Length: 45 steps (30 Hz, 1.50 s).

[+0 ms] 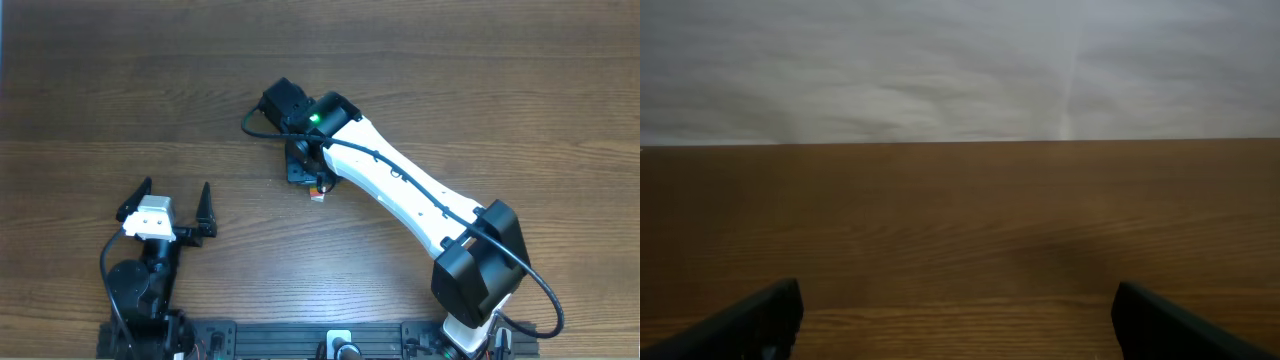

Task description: Stack Cubes

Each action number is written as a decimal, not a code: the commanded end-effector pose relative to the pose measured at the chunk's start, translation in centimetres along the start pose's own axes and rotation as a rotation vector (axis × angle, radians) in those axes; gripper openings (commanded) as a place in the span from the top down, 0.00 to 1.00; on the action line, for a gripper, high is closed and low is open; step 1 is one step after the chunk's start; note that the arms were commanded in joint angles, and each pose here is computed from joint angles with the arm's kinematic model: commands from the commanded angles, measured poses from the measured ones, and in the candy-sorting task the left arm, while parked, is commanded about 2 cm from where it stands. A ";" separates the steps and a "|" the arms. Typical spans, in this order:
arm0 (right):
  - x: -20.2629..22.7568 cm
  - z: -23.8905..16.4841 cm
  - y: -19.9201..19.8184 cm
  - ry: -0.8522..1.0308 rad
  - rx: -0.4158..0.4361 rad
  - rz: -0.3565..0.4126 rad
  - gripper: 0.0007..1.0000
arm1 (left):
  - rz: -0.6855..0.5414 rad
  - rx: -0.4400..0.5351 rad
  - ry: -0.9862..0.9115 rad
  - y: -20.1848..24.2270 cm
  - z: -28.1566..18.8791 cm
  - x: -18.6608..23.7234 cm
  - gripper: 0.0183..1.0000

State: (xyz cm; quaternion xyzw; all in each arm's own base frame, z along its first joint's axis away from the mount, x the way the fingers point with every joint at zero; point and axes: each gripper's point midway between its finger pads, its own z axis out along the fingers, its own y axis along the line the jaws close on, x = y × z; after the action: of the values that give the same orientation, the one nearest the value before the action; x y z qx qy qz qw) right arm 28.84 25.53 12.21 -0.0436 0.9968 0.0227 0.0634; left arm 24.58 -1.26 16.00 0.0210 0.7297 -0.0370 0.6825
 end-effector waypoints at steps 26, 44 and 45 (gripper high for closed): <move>-0.5 0.0 0.5 -0.026 0.012 -0.004 0.99 | 0.014 -0.008 -0.001 0.2 0.0 0.1 0.00; -0.4 0.3 0.2 -0.026 0.025 -0.005 0.99 | 0.014 -0.008 -0.001 0.2 0.0 0.1 0.00; -0.4 0.3 0.2 -0.026 0.026 -0.004 0.99 | 0.014 -0.008 -0.001 0.2 0.0 0.1 0.00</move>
State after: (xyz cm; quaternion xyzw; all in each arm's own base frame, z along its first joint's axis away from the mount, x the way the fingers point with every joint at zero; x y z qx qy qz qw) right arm 28.96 25.68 12.25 -0.0470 0.9962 0.0197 0.0710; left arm 24.58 -1.26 16.00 0.0210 0.7297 -0.0370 0.6825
